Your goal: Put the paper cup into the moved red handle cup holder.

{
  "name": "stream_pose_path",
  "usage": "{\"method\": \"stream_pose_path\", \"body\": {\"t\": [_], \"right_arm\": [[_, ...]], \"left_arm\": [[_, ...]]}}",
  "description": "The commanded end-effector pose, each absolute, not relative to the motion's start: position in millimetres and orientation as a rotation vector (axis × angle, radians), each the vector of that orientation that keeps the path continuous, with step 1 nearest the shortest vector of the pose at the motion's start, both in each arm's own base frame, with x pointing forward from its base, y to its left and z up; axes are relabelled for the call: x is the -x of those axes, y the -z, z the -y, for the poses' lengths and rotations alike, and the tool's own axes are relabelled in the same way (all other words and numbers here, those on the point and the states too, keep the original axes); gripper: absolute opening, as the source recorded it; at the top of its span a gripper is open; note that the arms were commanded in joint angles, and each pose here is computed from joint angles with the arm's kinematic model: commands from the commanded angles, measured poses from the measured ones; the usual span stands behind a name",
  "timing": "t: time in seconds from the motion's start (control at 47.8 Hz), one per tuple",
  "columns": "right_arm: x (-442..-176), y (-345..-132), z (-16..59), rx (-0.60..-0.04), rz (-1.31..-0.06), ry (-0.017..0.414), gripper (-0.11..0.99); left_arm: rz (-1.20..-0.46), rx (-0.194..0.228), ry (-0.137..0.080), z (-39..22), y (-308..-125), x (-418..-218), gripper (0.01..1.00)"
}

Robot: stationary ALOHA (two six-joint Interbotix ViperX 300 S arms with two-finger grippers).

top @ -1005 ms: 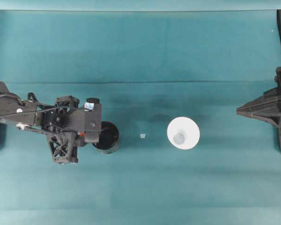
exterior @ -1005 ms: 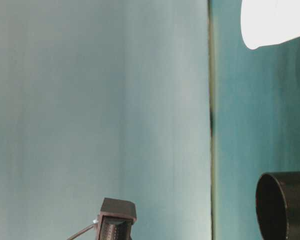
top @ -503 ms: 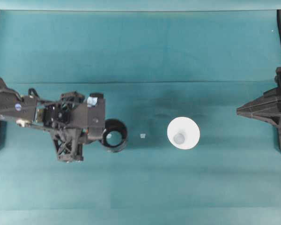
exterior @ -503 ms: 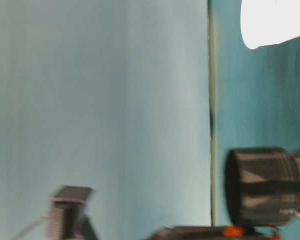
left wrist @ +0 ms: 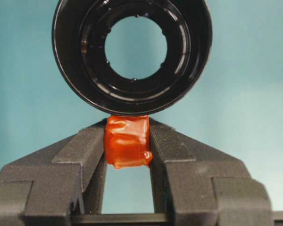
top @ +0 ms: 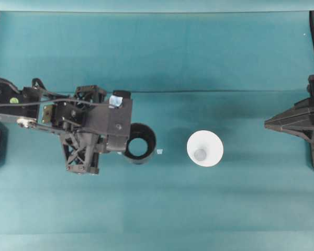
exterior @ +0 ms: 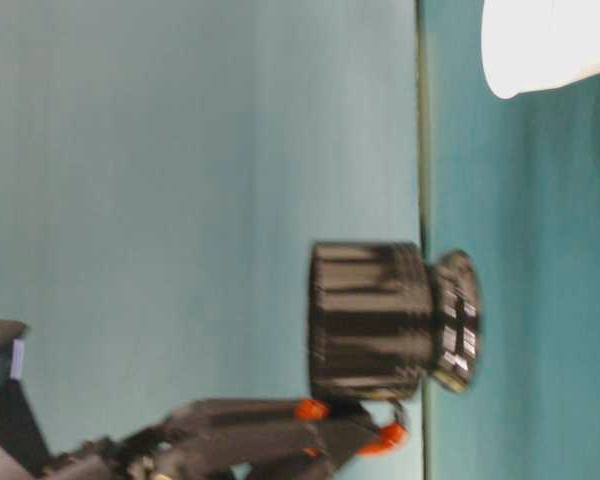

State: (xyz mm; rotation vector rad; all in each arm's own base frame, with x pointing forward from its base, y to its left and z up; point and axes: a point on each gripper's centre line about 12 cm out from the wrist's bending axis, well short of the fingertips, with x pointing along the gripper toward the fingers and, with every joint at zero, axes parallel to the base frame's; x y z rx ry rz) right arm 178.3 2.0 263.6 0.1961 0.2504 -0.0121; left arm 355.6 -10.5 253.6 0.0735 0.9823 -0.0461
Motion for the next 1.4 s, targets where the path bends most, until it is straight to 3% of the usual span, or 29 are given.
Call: {"method": "stream_pose_path", "body": {"t": [0.0,0.293,0.565,0.733,0.942,1.068,1.236,1.382], "right_arm": [[-179.7,-266.2,-2.3,-0.204,-0.244,0.011,-0.1],[-179.6,-267.1,-2.0,-0.205,-0.241,0.012,-0.1],[-179.8,-266.8,-0.6,-0.205,-0.242,0.02,-0.1],[-179.4,-267.4,0.2,-0.205,-0.238,0.024,-0.1],[-178.9,-267.7,0.2,-0.205,-0.237,0.024,-0.1],[-179.2,-267.6,0.8,-0.204,-0.237,0.027,-0.1],[-178.8,-267.1,2.1,-0.205,-0.237,0.034,-0.1],[-178.8,-267.1,2.1,-0.207,-0.237,0.035,-0.1]], "left_arm": [[-0.93,-0.071,0.034,6.0,-272.7,-358.5,0.284],[-0.929,-0.068,0.023,1.1,-272.0,-360.4,0.284],[-0.9,-0.053,-0.016,-15.1,-270.7,-379.6,0.284],[-0.906,-0.052,-0.017,-16.1,-267.2,-391.1,0.284],[-0.925,-0.052,-0.016,-16.1,-259.8,-390.7,0.284],[-0.938,-0.047,-0.022,-19.0,-241.4,-390.3,0.284],[-0.92,-0.04,-0.022,-17.6,-209.6,-392.8,0.284],[-0.923,-0.038,-0.02,-16.8,-194.6,-392.8,0.284]]}}
